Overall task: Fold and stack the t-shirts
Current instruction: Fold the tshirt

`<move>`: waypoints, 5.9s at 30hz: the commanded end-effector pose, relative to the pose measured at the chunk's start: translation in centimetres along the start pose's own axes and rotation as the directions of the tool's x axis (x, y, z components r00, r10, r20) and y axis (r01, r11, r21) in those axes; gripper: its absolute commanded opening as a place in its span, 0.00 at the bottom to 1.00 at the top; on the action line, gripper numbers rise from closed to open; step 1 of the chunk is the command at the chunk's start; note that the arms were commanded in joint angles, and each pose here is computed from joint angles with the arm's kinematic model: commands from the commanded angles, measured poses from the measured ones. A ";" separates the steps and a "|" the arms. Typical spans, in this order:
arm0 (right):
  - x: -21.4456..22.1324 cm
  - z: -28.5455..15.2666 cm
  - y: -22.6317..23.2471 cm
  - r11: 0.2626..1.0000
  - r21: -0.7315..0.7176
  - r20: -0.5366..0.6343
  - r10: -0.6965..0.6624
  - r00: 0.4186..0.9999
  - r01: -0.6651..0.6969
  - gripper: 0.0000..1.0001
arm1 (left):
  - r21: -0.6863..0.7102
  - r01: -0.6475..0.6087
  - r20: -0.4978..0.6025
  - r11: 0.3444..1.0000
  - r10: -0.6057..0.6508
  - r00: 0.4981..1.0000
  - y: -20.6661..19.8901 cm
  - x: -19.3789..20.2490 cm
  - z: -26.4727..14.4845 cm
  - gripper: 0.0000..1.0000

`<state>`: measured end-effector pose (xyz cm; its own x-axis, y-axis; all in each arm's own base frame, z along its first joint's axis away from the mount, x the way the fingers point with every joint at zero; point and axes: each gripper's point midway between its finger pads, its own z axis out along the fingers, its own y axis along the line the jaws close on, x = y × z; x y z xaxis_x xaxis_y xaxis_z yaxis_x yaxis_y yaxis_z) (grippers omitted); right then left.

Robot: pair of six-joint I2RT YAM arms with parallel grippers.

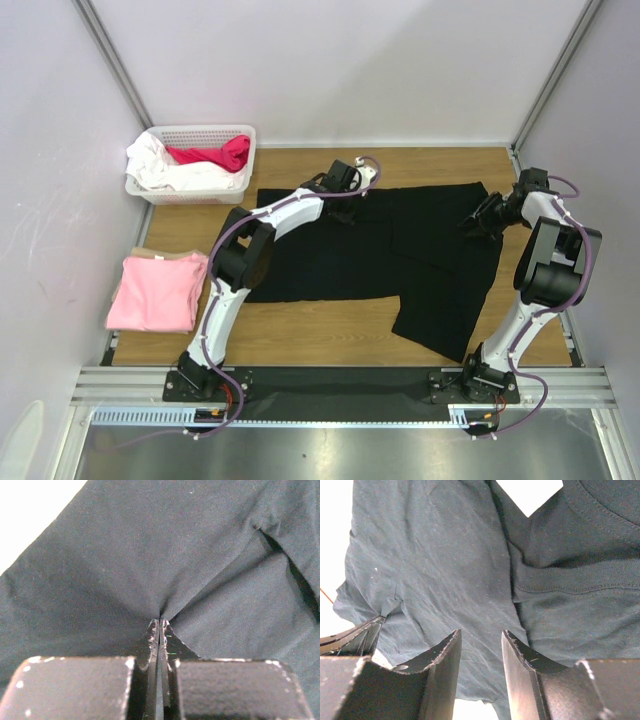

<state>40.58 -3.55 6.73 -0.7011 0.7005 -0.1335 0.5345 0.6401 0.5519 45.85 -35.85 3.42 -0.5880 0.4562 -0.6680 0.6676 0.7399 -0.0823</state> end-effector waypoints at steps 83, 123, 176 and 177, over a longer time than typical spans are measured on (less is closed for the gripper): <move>-2.1 -7.2 3.0 0.981 0.120 0.126 -0.168 0.978 0.153 0.59 | -0.335 0.722 0.406 0.605 -0.599 0.690 16.1 0.3 -13.7 0.69; -13.6 9.5 2.3 0.980 0.136 0.236 -0.177 0.955 0.147 0.40 | -0.176 0.945 0.379 0.276 -0.867 0.324 20.7 4.3 -5.3 0.42; 9.6 -13.0 -5.2 0.983 0.129 0.338 0.082 0.937 -0.132 0.87 | -0.199 0.957 0.530 0.212 -0.798 0.287 7.1 21.9 -26.7 0.75; 10.4 -12.6 -5.7 0.980 0.133 0.322 0.100 0.942 -0.149 0.87 | -0.206 0.959 0.529 0.193 -0.803 0.275 7.2 22.5 -26.4 0.73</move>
<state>26.13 -4.29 13.70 -0.4687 0.7994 -0.3758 0.6457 0.6004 0.4719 24.82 -8.12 7.90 -0.5575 -0.6360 -0.5335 -0.4392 0.7713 -0.4606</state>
